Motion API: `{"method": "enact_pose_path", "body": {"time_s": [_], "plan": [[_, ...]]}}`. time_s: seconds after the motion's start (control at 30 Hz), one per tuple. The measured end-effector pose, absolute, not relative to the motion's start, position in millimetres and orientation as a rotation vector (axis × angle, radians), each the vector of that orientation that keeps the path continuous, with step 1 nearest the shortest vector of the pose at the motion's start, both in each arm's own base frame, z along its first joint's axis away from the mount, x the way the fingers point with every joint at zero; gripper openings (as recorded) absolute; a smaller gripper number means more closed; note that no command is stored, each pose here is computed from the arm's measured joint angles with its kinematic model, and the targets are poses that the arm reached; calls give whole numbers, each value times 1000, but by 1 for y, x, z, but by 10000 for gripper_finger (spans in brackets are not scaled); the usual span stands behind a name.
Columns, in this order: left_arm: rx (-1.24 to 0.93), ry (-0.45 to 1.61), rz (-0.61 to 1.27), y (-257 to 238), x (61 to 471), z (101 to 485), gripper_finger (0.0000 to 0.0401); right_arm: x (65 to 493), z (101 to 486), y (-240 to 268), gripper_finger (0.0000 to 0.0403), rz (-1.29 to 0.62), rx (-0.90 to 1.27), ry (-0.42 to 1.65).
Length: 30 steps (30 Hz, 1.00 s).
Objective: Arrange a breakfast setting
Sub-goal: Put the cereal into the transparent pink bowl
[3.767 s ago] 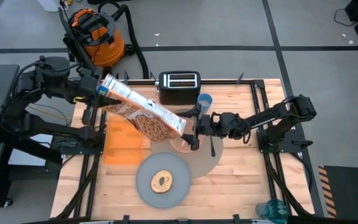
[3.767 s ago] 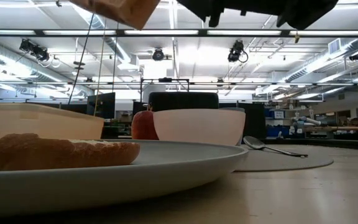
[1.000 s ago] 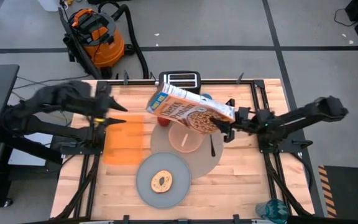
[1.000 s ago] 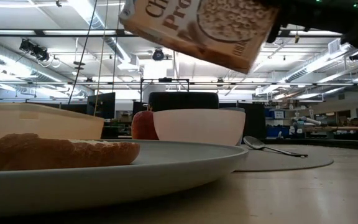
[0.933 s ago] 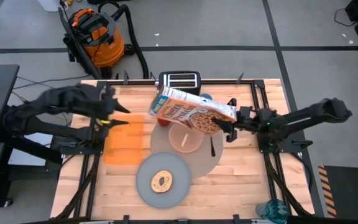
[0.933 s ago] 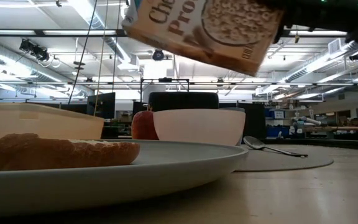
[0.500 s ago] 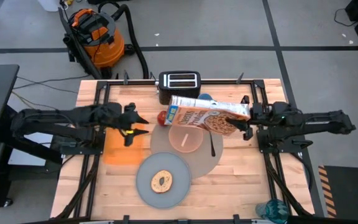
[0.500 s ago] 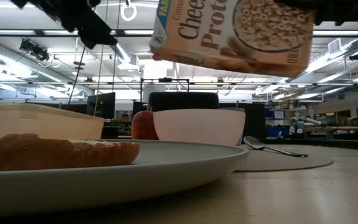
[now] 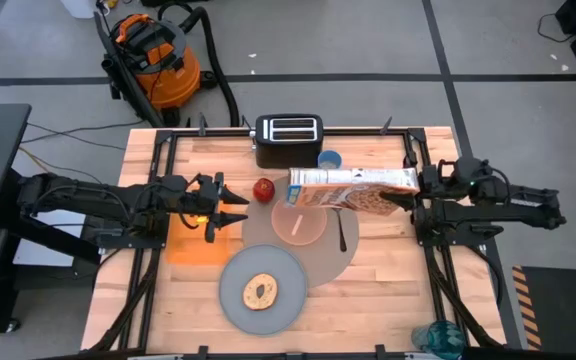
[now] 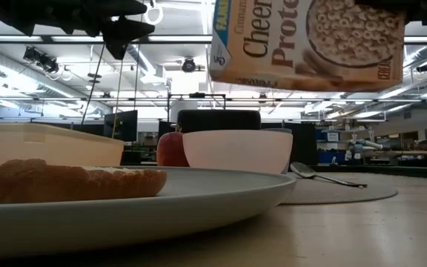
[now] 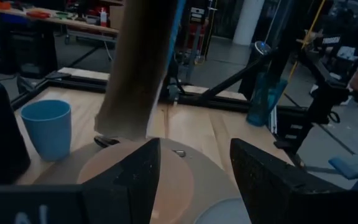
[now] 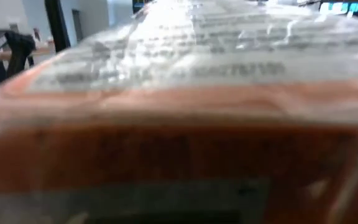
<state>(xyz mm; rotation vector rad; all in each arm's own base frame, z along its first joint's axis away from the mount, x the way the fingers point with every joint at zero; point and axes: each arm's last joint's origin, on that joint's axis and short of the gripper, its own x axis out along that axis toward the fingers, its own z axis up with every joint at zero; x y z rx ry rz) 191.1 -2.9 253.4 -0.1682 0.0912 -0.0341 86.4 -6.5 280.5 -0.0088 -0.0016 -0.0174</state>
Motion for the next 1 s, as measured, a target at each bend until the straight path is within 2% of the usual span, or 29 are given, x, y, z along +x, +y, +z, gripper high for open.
{"method": "enact_pose_path", "body": {"time_s": [0.33,0.6,0.8,1.0], "plan": [[-172,65,-37,-3,191,256,201,83,309,-4,205,75,-65,191],[-262,20,-40,-3,192,261,201,115,326,-6,205,132,-196,372],[-380,100,-24,-3,191,253,201,137,348,-8,205,179,-301,483],[-388,119,-20,-3,191,251,201,151,356,-10,205,213,-341,570]]}}
